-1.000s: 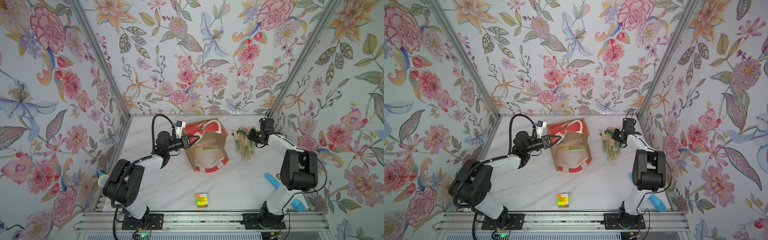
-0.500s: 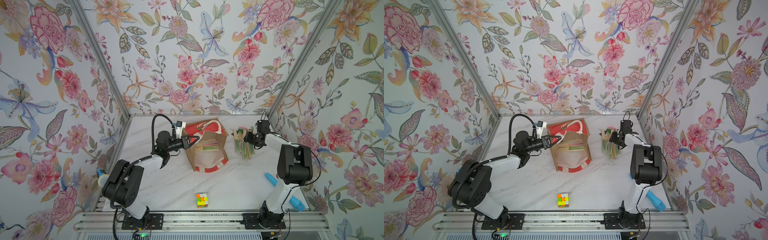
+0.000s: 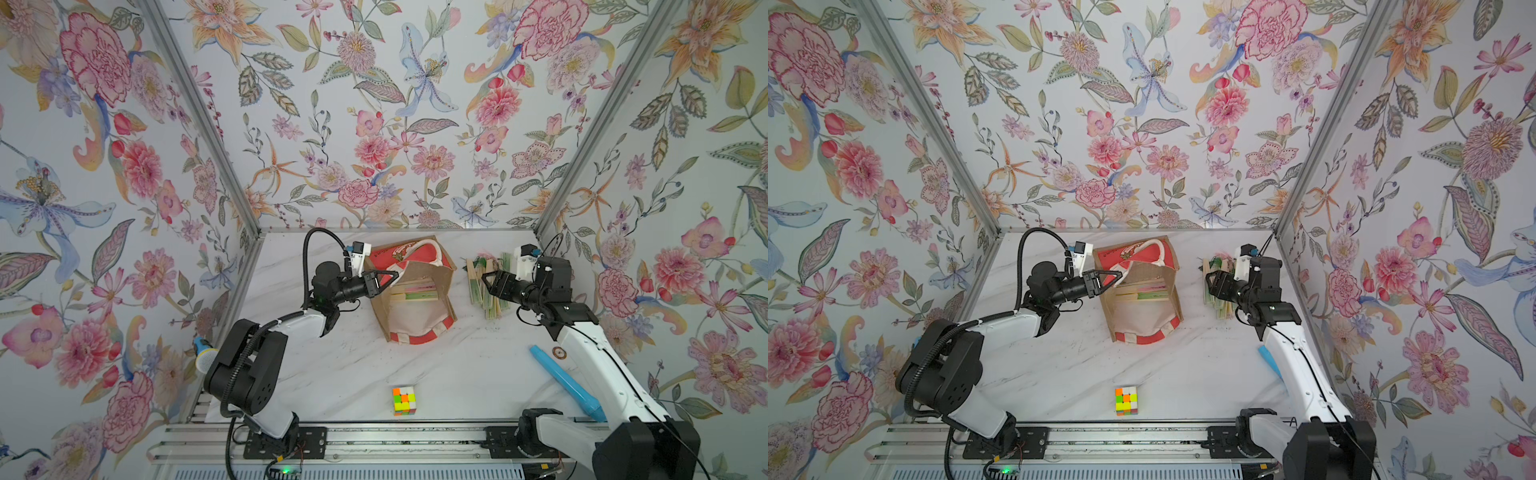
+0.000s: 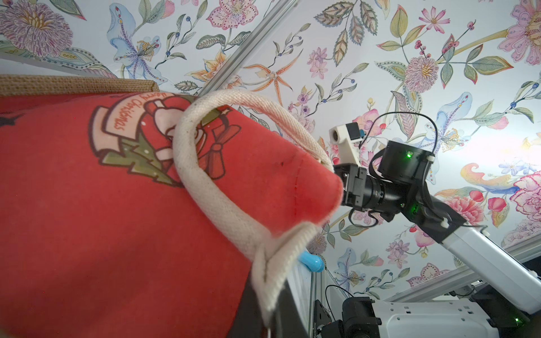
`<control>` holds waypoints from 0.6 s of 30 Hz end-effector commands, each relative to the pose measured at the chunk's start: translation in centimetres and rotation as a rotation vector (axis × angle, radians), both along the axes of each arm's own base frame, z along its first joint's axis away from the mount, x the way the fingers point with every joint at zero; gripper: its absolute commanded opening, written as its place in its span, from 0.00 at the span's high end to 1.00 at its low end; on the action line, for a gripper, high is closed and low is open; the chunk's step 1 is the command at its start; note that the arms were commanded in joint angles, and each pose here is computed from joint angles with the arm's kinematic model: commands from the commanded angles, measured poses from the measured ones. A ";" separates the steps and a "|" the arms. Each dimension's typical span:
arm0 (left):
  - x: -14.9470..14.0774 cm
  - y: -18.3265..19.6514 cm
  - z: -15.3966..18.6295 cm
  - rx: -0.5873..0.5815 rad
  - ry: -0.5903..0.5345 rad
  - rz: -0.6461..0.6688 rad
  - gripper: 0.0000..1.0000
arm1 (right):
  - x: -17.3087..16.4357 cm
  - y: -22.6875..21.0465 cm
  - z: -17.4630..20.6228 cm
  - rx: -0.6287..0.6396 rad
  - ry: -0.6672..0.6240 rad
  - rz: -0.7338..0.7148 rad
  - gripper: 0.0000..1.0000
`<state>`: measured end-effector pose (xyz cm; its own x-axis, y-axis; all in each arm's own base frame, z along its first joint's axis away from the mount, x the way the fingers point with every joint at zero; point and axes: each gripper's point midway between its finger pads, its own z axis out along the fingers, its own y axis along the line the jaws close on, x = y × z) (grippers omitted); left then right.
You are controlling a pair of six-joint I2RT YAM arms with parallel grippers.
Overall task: Take out the folding fans from the tote bags
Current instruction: Place the folding fan at the center of the board, then pick up the folding fan from the canvas bag.
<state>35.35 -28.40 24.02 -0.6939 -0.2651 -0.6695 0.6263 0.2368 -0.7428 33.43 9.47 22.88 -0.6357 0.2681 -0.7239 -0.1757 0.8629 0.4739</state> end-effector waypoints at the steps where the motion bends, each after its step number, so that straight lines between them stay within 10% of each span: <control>1: -0.1 -0.2 1.3 -0.010 -0.018 -0.001 1.00 | -3.1 2.8 0.6 0.057 -0.024 0.109 0.34; 9: 0.1 -0.3 1.2 -0.013 -0.013 -0.003 1.00 | -8.6 10.6 1.2 0.186 -0.156 0.343 0.36; 18: 0.3 -0.3 0.8 -0.014 -0.005 -0.002 1.00 | -10.4 17.6 -3.5 0.020 -0.172 0.422 0.36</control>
<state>35.37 -28.43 24.14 -0.6945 -0.2665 -0.6683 0.6258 0.2346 -0.7439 21.32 26.42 18.51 -0.6402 -0.0079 -0.7682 -0.5971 0.6342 0.4911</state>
